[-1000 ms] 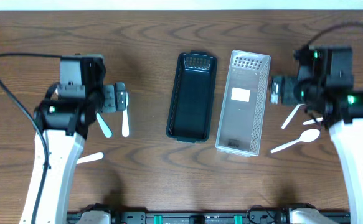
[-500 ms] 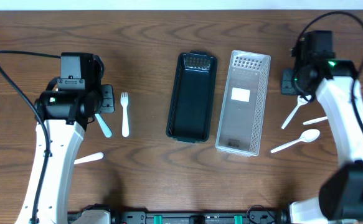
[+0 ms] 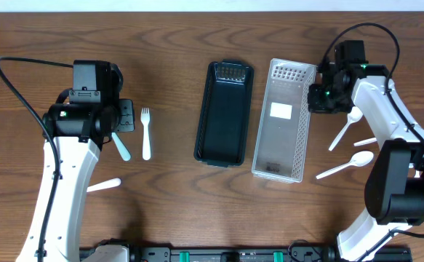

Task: Pack container
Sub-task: 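Lower the right gripper onto the upper white spoon and grasp it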

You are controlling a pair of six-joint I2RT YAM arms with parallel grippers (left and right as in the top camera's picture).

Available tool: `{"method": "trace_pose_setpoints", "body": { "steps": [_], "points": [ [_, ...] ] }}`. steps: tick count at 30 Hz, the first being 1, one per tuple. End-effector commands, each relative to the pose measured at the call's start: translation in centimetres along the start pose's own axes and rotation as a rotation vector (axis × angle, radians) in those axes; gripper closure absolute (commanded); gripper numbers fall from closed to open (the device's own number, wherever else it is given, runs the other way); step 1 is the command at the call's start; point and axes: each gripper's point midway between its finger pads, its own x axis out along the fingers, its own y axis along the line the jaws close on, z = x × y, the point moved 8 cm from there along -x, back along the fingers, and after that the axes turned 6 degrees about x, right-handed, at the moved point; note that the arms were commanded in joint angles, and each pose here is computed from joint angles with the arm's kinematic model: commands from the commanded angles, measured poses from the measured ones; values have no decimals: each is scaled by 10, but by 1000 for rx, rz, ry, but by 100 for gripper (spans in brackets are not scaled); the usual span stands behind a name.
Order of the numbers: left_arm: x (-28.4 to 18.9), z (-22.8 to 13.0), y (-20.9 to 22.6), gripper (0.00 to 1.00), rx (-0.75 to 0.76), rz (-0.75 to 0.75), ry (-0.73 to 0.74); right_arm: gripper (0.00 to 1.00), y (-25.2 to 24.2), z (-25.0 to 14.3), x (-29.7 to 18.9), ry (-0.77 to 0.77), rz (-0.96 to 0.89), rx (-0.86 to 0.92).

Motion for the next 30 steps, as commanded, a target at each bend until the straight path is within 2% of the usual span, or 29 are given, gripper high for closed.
{"method": "trace_pose_setpoints", "body": {
  "steps": [1,8,26,28,30],
  "points": [
    [-2,4,3,87,-12,15,-7,96,9,3,4,15,105,-35],
    [-2,4,3,87,-12,15,-8,96,26,4,1,10,296,-122],
    [-2,4,3,85,-12,15,-7,96,39,5,2,-5,333,-153],
    [-2,4,3,71,-12,15,-7,94,36,6,2,-8,304,-152],
    [-2,4,3,65,-12,15,-8,94,28,6,4,-10,218,-106]
  ]
}}
